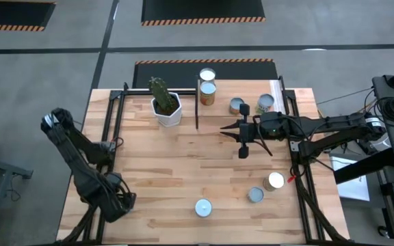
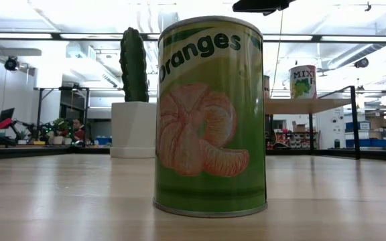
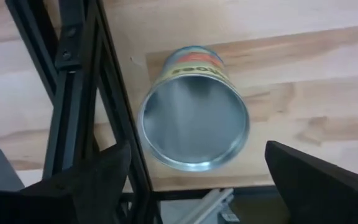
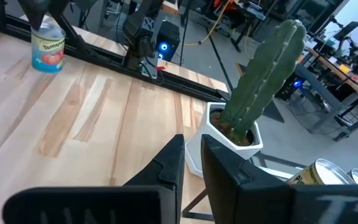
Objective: Pick and place cans onto a shelf
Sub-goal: Put the canned tomatoes on the shelf
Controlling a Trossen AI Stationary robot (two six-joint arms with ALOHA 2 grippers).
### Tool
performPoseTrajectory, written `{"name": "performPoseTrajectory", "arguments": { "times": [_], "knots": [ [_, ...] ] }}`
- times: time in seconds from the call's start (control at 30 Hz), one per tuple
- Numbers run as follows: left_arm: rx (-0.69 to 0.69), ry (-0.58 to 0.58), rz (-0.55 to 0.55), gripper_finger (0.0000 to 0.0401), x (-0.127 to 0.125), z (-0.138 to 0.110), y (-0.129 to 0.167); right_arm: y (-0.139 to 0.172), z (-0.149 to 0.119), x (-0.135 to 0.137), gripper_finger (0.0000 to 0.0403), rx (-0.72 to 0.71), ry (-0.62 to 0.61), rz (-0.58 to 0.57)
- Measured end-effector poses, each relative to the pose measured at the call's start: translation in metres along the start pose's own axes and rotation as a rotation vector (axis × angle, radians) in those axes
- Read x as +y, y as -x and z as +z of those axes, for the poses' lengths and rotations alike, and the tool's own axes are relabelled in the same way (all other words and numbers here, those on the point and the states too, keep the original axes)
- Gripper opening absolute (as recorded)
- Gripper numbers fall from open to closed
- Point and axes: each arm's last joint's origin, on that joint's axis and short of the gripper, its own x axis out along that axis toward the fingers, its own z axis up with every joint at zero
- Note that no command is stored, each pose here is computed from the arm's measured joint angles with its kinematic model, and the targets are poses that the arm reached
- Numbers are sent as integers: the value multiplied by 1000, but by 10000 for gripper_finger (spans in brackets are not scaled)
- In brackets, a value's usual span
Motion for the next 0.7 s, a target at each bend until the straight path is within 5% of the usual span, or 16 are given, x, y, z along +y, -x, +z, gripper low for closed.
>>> {"name": "performPoseTrajectory", "arguments": {
  "times": [0.53,0.7],
  "knots": [
    [-116,-19,100,361,-6,-8,-27,0,-4,1,43,35,-35,13],
    [-117,-45,102,335,-7,-10,-28,0,-4,2,43,38,-40,15]
  ]
}}
